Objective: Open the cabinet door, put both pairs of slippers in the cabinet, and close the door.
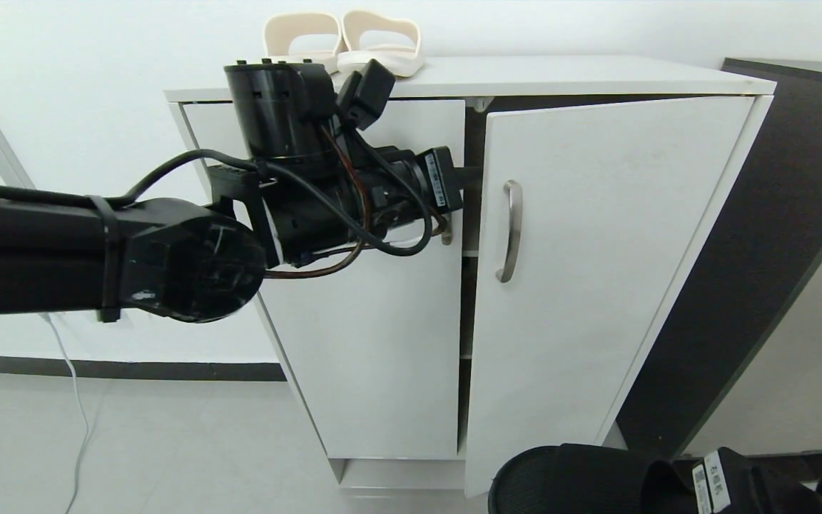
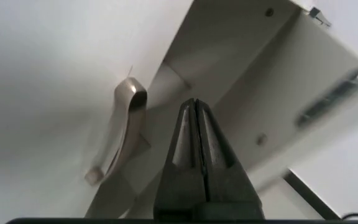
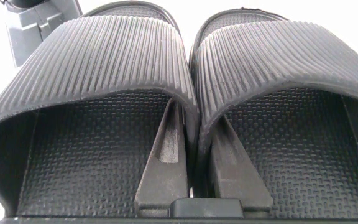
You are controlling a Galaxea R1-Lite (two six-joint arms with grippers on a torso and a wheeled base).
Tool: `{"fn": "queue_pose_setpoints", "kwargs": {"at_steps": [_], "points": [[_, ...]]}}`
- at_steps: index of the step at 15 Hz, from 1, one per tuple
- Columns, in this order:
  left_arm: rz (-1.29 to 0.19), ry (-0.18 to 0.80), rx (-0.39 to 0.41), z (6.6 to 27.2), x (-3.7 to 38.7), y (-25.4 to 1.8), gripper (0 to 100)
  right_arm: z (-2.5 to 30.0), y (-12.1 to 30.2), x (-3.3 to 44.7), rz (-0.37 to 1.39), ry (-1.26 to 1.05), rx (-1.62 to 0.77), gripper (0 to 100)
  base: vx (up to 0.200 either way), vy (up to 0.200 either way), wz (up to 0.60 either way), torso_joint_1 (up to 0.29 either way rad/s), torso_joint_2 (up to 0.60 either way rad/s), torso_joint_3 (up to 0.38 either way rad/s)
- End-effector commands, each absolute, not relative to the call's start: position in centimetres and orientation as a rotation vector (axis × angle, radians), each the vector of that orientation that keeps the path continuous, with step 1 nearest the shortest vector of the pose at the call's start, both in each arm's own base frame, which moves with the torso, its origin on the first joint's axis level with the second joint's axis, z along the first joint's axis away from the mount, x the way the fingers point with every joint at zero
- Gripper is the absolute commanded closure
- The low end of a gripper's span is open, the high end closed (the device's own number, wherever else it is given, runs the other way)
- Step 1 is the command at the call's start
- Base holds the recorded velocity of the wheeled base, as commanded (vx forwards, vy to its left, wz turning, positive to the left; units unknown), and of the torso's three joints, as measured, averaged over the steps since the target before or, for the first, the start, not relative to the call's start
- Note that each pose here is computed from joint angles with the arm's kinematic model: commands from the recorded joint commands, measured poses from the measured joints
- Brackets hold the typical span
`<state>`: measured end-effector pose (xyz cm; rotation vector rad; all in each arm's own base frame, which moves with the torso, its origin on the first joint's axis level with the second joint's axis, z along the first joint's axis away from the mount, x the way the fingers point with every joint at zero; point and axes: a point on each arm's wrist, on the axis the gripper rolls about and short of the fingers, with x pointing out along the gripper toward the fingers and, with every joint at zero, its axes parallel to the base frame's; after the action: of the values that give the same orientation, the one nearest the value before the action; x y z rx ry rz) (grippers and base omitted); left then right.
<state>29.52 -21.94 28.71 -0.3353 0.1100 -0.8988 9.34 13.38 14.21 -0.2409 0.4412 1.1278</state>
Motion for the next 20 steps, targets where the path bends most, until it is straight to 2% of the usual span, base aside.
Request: {"fn": "queue_pose_setpoints", "kwargs": {"at_steps": [1,4,6,8,10,12,15,17,19,20], "points": [[-0.9,0.133,-0.332,27.6,30.9,-23.1,100,14.0,13.5,9.4,1.128,0.453,-0.246,100,0.0,0.0,0.0,0.0,0.0,0.0],[-0.899,0.132,-0.349,27.7,31.0,-23.2,100,14.0,13.5,9.4,1.13,0.456,-0.247,100,0.0,0.0,0.0,0.0,0.0,0.0],[-0.899,0.133,-0.375,27.8,30.9,-23.2,100,13.9,13.6,9.3,1.141,0.457,-0.25,100,-0.2,0.0,0.0,0.0,0.0,0.005],[-0.953,0.086,-0.399,28.1,29.3,-24.1,100,13.8,13.7,9.0,1.157,0.457,-0.255,100,-0.2,0.0,0.0,0.0,0.0,0.005],[-1.051,0.039,-0.403,27.7,26.5,-26.2,100,13.7,13.7,8.6,1.18,0.448,-0.275,100,-0.2,0.0,0.0,-0.002,0.0,0.005],[-1.105,0.025,-0.396,28.0,24.3,-26.9,100,13.4,13.5,8.5,1.19,0.443,-0.304,100,-0.2,0.0,0.0,-0.002,0.0,0.0],[-1.104,0.02,-0.398,28.2,24.0,-26.6,100,13.3,13.4,8.4,1.194,0.441,-0.314,100,-0.2,0.0,0.0,0.002,0.0,0.004],[-1.091,0.019,-0.394,28.2,24.1,-26.0,100,13.3,13.5,8.4,1.195,0.44,-0.314,100,0.0,0.0,0.0,0.0,0.0,0.0],[-1.062,0.043,-0.369,28.3,23.3,-24.1,100,13.3,13.6,8.6,1.188,0.443,-0.308,100,0.0,0.0,0.0,0.0,0.0,0.0],[-0.99,0.04,-0.305,28.6,22.7,-22.1,100,13.6,14.0,9.1,1.171,0.438,-0.297,100,0.0,0.0,0.0,0.0,0.0,0.0]]}}
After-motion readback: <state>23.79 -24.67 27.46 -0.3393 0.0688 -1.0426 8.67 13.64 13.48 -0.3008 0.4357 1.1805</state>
